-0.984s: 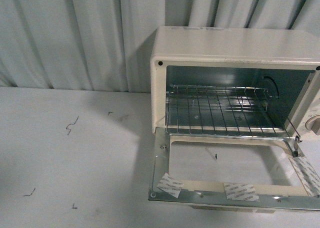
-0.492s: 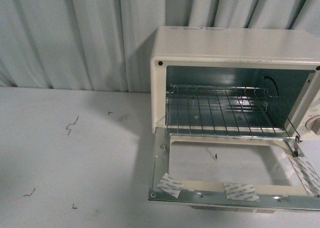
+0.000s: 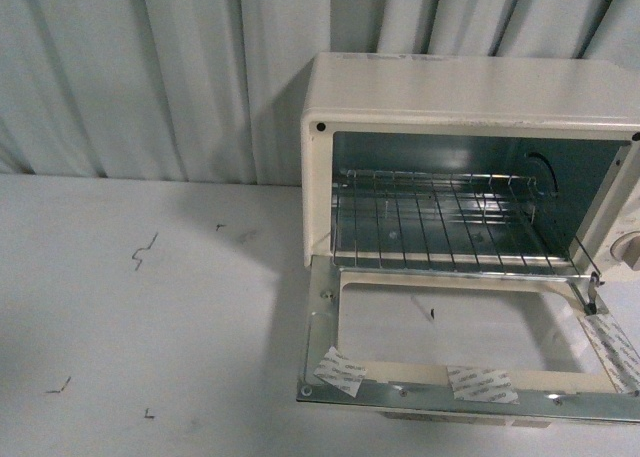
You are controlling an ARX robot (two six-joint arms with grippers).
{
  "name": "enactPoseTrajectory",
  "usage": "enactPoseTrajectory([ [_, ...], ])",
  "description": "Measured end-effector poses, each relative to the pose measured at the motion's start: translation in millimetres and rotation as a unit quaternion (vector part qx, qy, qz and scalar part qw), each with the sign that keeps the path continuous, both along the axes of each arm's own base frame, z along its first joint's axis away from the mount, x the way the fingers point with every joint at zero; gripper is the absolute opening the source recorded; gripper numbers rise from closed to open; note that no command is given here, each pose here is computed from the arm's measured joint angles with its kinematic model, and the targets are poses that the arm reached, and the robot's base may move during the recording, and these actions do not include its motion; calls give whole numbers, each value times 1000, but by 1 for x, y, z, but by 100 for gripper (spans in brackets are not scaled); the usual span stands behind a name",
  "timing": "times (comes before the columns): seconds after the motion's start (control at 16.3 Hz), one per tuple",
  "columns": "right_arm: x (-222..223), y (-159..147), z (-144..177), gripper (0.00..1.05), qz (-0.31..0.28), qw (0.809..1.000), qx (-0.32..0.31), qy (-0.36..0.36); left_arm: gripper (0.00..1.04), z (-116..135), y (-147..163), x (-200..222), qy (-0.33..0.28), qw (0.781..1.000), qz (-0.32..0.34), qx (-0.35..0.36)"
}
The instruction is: Open oven
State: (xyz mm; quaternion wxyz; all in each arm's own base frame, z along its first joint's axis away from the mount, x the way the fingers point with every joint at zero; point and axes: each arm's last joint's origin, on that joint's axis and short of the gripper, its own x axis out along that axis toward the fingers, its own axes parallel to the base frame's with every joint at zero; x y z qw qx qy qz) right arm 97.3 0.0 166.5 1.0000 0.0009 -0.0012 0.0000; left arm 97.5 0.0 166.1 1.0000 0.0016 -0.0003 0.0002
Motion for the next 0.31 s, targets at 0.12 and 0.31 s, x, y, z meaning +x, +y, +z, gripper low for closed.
enactPoseTrajectory([
  [0.12,0,0,0,98,0,1000,0,0,98,0,0,0,0,1000,0,0],
  [0.31,0,0,0,98,0,1000,0,0,98,0,0,0,0,1000,0,0],
])
